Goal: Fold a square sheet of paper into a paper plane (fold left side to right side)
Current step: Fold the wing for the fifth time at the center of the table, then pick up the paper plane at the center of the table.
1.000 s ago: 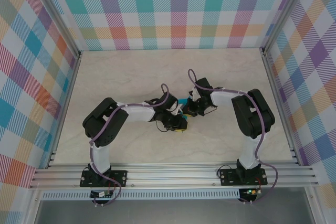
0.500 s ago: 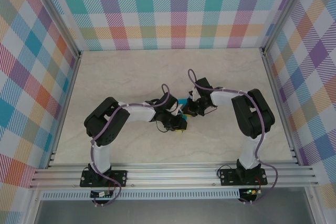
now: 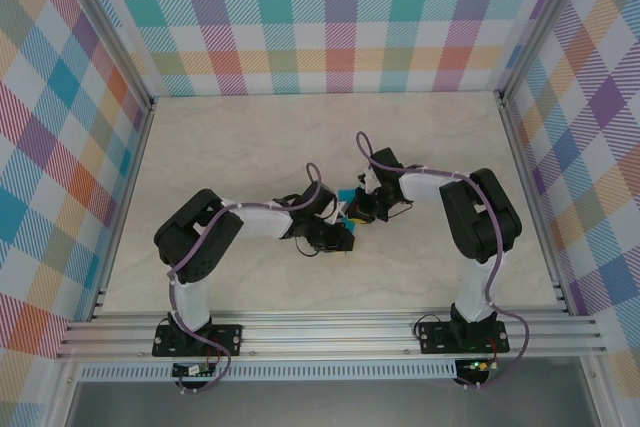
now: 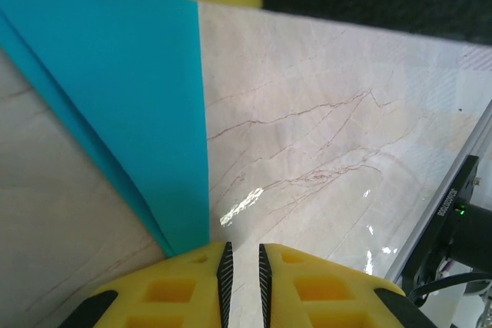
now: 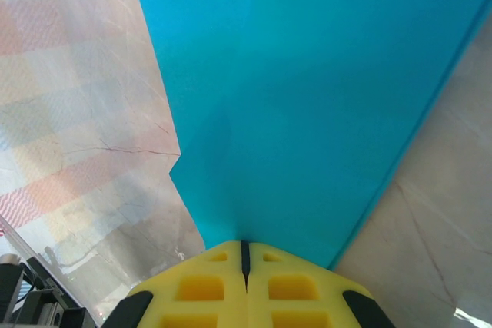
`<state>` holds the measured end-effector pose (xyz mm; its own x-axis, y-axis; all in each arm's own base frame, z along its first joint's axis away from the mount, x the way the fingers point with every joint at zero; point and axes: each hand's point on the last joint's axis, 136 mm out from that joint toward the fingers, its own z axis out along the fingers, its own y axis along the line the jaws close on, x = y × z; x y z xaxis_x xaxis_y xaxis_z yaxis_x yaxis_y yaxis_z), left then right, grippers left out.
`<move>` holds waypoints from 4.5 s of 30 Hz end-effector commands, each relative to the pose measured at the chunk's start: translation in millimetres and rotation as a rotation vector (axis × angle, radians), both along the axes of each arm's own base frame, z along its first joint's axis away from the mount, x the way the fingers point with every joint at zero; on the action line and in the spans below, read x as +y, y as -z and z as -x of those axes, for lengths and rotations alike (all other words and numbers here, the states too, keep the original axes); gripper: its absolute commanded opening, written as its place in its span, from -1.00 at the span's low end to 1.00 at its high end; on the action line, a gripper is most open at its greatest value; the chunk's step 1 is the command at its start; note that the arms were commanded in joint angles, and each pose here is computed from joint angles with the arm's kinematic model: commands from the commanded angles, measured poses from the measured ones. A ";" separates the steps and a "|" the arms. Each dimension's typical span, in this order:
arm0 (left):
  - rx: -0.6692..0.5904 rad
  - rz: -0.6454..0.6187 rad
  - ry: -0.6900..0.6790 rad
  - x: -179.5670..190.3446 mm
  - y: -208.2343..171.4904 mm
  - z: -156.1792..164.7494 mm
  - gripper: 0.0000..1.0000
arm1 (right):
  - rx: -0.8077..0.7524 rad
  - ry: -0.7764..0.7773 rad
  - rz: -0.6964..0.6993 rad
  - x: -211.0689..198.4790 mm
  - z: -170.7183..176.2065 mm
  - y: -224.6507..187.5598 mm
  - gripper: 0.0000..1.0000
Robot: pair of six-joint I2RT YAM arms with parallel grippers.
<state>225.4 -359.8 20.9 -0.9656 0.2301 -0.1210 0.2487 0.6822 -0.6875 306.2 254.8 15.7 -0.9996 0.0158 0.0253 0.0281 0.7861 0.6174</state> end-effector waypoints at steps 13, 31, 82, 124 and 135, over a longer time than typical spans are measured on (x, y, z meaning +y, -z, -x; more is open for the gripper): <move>0.162 -0.148 0.092 30.1 30.3 74.5 -0.60 | 0.046 0.013 0.089 -12.4 3.9 26.7 -0.98; 0.008 0.032 -0.023 19.2 -47.9 19.4 -0.45 | 0.026 0.020 0.025 -3.0 -0.7 4.3 -0.97; 0.081 -0.307 -0.023 51.6 56.7 20.9 -0.53 | -0.075 0.021 0.113 -25.6 -71.6 6.9 -0.98; -0.638 -0.364 -0.449 148.0 -155.7 -62.3 0.32 | -0.064 0.118 0.343 -9.5 8.5 -63.3 0.19; -0.667 -0.401 -0.432 155.8 -155.0 -60.9 0.34 | -0.055 0.062 0.409 -4.0 8.9 -48.6 -0.56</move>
<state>285.8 -215.4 173.8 -0.7488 0.0055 -0.6628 0.1936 0.9582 -0.2108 290.0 246.6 47.0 -0.9958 0.0918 -0.0072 0.0870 0.9636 0.2529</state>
